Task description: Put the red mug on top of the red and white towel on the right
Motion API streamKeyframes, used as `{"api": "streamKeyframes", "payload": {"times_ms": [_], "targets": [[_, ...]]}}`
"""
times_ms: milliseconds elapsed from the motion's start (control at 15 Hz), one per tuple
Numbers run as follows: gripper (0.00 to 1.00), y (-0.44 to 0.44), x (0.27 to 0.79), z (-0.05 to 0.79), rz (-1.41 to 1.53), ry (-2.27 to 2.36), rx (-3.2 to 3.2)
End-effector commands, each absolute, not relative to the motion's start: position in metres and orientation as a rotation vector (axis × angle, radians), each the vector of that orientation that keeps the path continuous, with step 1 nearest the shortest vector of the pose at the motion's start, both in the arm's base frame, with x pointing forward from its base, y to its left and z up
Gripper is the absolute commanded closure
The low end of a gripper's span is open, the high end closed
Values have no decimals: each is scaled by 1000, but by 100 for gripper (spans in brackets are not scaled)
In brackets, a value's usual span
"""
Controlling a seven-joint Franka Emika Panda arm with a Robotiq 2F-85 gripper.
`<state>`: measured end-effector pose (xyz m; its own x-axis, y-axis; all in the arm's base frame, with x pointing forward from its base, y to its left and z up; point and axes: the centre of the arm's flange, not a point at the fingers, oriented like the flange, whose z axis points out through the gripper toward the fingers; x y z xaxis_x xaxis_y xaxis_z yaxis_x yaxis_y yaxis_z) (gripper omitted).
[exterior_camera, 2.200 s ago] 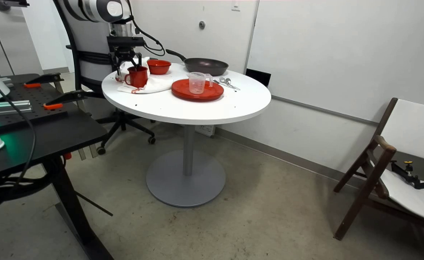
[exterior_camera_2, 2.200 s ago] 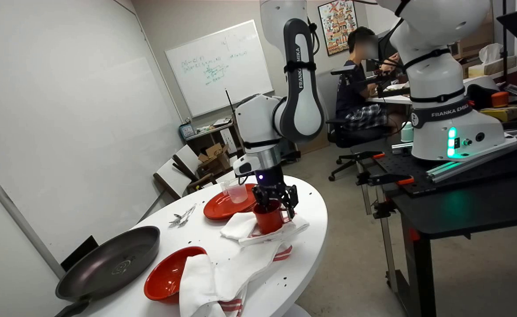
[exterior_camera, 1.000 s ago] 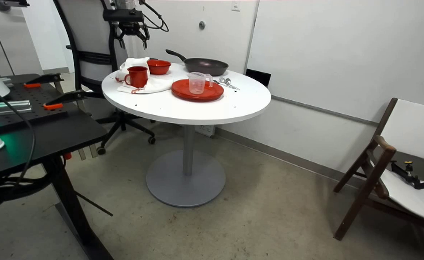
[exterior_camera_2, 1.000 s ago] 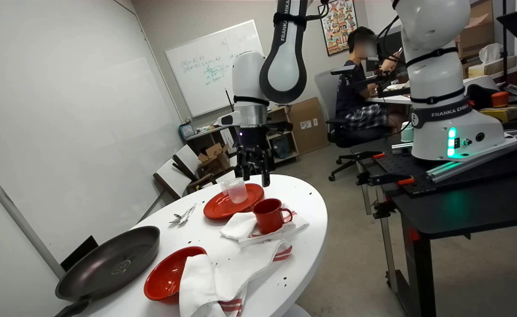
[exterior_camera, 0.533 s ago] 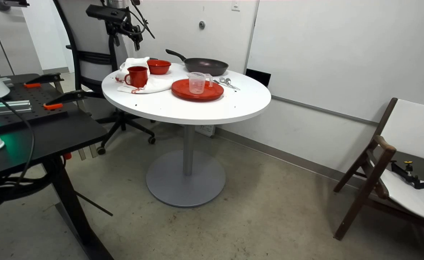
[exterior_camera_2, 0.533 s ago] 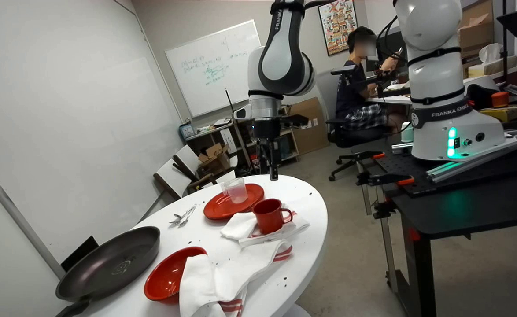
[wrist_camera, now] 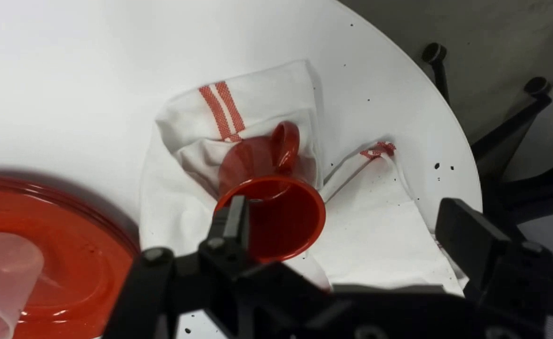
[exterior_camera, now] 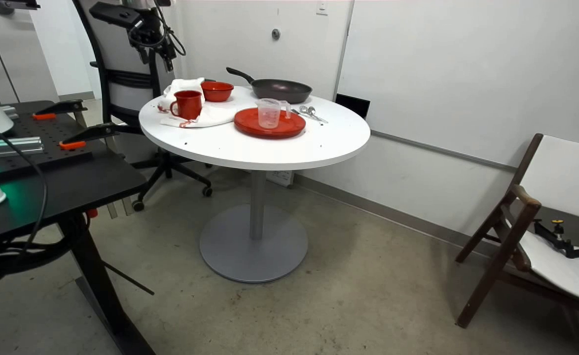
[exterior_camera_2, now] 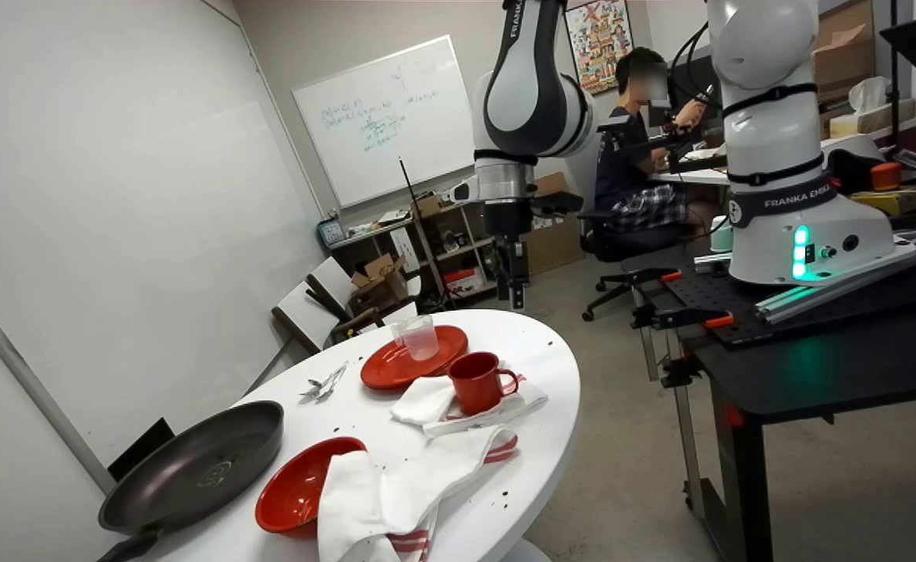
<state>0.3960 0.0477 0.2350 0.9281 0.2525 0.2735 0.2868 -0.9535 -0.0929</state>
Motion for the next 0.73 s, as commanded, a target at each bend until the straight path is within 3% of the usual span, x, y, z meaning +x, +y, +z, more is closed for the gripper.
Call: {"api": "streamKeyframes", "payload": {"times_ms": [0, 200, 667], "targets": [[0, 44, 370, 249, -426, -361, -3013], [0, 41, 395, 243, -413, -385, -2989], [0, 37, 398, 245, -421, -376, -2998]]}}
